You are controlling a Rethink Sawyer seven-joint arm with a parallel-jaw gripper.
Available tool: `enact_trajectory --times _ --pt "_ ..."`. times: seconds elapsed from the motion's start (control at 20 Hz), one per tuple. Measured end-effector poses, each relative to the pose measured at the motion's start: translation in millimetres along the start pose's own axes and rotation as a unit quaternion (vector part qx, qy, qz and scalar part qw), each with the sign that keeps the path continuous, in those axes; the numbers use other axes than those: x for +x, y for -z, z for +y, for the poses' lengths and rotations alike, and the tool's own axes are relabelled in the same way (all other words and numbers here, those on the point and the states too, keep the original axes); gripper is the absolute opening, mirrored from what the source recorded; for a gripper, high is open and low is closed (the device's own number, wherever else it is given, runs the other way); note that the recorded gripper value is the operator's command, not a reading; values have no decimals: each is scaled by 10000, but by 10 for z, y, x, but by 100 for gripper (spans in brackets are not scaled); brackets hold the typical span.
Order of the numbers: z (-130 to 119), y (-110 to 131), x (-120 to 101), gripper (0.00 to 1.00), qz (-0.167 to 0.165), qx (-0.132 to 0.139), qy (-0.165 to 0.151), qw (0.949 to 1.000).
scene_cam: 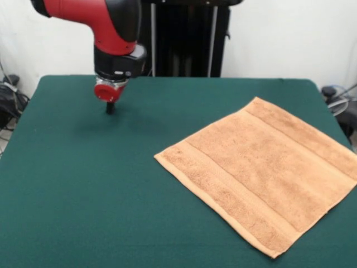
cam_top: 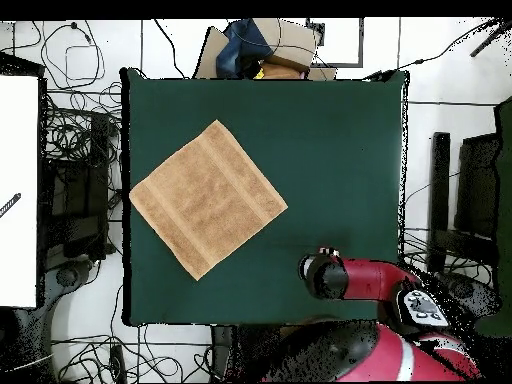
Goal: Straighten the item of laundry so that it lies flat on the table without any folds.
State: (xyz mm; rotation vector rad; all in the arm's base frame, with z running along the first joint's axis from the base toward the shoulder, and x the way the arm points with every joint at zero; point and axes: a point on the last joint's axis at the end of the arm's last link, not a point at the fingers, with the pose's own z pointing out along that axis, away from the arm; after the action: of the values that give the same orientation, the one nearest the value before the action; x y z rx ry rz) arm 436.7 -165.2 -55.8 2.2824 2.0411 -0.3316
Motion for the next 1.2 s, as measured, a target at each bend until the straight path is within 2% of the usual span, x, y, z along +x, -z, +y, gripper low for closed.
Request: enact_trajectory --times 0.25,0.5,1.2 --pt "-16 1 96 0 -243 -69 448 9987" --pt "-31 2 119 0 -345 -122 623 9974" --pt "-33 4 124 0 -373 -136 691 9968"
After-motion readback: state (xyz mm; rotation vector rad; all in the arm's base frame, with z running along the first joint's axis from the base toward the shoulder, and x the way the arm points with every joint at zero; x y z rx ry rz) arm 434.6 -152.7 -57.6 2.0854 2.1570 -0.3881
